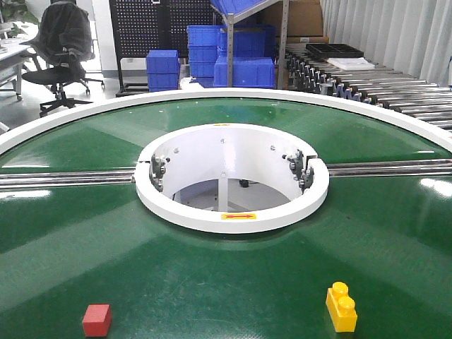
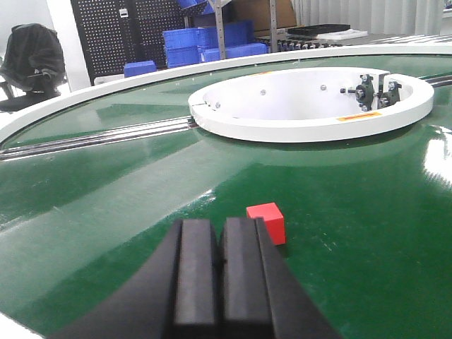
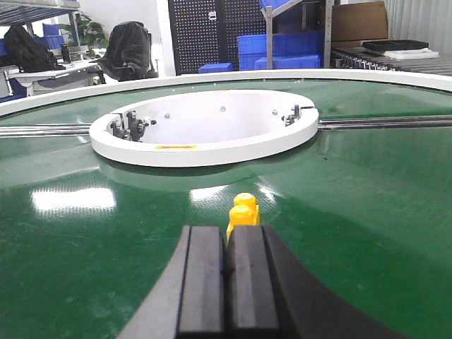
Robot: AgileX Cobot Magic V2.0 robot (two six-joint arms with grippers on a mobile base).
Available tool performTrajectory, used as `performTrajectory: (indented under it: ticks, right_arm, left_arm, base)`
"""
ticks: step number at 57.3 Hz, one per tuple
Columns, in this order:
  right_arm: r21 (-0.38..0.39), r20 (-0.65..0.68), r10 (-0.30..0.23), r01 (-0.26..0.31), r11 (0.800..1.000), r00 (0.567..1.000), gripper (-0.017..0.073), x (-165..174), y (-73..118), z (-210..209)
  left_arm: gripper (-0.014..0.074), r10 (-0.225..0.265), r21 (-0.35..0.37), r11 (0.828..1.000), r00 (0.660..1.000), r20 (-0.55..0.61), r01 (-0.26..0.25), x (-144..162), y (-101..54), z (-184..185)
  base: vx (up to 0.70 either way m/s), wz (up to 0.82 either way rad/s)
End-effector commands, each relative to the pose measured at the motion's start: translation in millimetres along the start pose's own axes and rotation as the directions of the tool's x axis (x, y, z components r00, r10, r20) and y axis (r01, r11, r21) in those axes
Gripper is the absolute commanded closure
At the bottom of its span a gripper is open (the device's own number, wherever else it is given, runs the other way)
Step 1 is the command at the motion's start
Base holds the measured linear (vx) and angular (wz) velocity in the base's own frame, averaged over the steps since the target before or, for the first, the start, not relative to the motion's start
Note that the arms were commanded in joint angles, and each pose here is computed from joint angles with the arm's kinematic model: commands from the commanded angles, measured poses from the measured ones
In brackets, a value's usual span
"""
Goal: Pick red and yellow blocks into blue bin
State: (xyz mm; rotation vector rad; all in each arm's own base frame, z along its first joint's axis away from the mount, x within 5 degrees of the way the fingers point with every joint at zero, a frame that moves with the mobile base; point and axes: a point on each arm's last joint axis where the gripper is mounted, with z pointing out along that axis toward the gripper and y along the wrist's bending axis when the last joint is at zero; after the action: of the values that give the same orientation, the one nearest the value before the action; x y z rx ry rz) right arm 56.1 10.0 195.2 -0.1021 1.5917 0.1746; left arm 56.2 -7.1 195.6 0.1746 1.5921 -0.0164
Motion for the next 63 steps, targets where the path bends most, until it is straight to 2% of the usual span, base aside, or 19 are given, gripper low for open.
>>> performTrajectory:
  ticks: [1, 46, 49, 52, 53, 55, 57, 60, 63]
  right_arm:
    - [0.0, 0.09, -0.012, 0.012, 1.0, 0.996, 0.057, -6, 0.1, -1]
    - [0.0, 0.09, -0.012, 0.012, 1.0, 0.996, 0.057, -6, 0.1, -1]
    - [-0.001, 0.1, -0.009, 0.009, 1.0, 0.995, 0.057, -7, 0.1, -1]
    - [-0.003, 0.164, -0.008, 0.009, 1.0, 0.986, 0.057, -14, 0.4, -2]
    - [-0.004, 0.187, -0.002, 0.003, 1.0, 0.982, 0.057, -16, 0.4, -2]
    - [-0.009, 0.26, 0.013, -0.011, 1.0, 0.966, 0.057, -23, 0.5, -4]
    - [-0.012, 0.327, 0.016, -0.013, 1.0, 0.945, 0.057, -30, 0.8, -6]
    - [-0.012, 0.418, 0.005, -0.001, 1.0, 0.908, 0.057, -46, 1.4, -11]
    - [-0.01, 0.466, -0.006, 0.012, 1.0, 0.885, 0.057, -66, 2.5, -17]
  left_arm:
    - [0.0591, -0.006, -0.019, 1.0, 0.993, 0.117, 0.008, -14, 2.1, -3]
    - [0.0592, -0.006, -0.019, 1.0, 0.993, 0.118, 0.008, -14, 2.2, -3]
    - [0.0592, -0.006, -0.019, 1.0, 0.993, 0.121, 0.008, -15, 2.2, -3]
    - [0.0592, -0.007, -0.026, 1.0, 0.987, 0.161, 0.011, -20, 3.1, -4]
    - [0.0592, -0.012, -0.029, 0.999, 0.983, 0.183, 0.017, -23, 3.6, -4]
    - [0.0592, -0.054, -0.029, 0.998, 0.972, 0.23, 0.063, -29, 4.7, -6]
    - [0.0592, -0.148, -0.015, 0.987, 0.948, 0.28, 0.159, -36, 6.4, -7]
    - [0.0592, -0.236, 0.009, 0.969, 0.912, 0.335, 0.248, -46, 8.4, -11]
    - [0.0592, -0.26, 0.025, 0.962, 0.89, 0.374, 0.271, -60, 9.8, -15]
  base:
    - [0.0, 0.0]
    - [0.0, 0.0]
    - [0.0, 0.0]
    - [0.0, 0.0]
    - [0.0, 0.0]
    - [0.0, 0.0]
    - [0.0, 0.0]
    - [0.0, 0.0]
    - [0.0, 0.0]
